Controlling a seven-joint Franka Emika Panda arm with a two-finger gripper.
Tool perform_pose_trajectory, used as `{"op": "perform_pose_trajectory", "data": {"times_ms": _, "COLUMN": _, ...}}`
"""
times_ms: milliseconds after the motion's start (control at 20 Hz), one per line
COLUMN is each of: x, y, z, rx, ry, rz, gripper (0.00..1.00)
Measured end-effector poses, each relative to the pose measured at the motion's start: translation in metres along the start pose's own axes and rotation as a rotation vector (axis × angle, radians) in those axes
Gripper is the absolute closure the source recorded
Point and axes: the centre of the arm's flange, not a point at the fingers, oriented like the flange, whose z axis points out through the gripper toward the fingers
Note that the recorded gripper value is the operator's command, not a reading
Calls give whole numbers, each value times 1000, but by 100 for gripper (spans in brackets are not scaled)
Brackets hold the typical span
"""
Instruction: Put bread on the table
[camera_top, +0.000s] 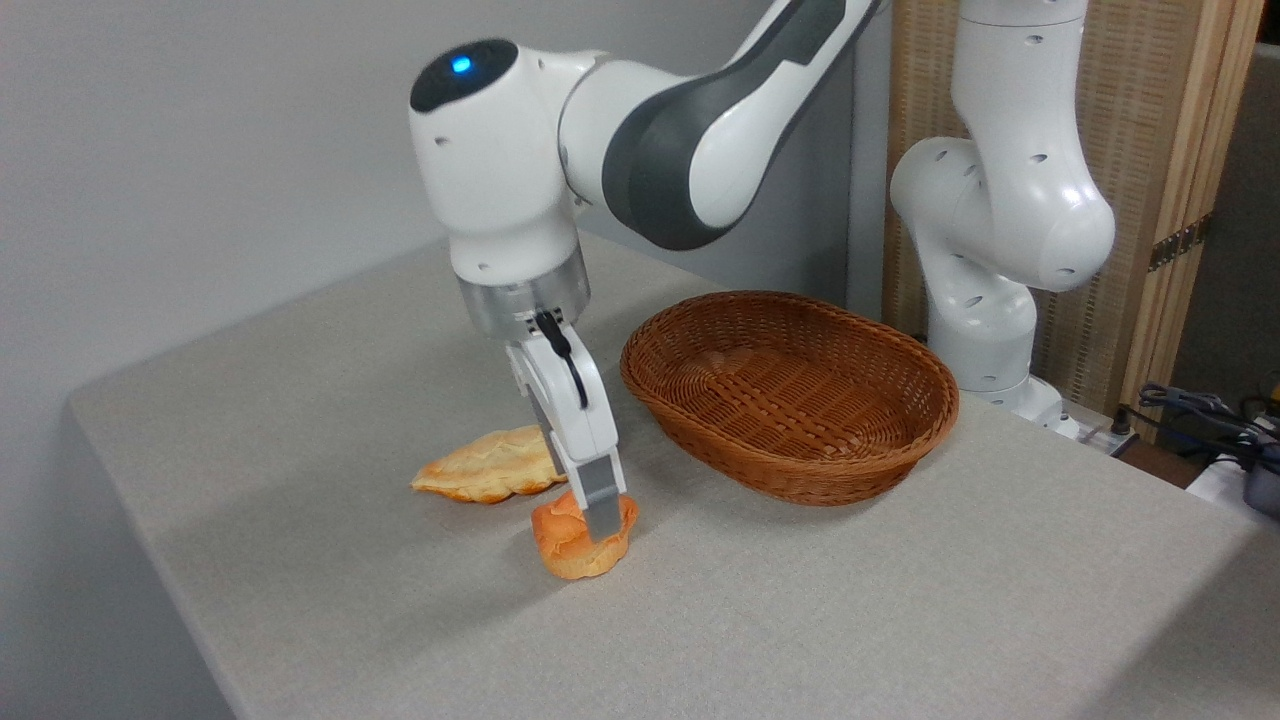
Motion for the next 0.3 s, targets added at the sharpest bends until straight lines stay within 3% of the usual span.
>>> {"op": "perform_pose_trajectory", "data": {"times_ms": 300, "x": 46, "y": 15, "z": -63, "rx": 100, "ry": 82, "rz": -211, "gripper": 0}}
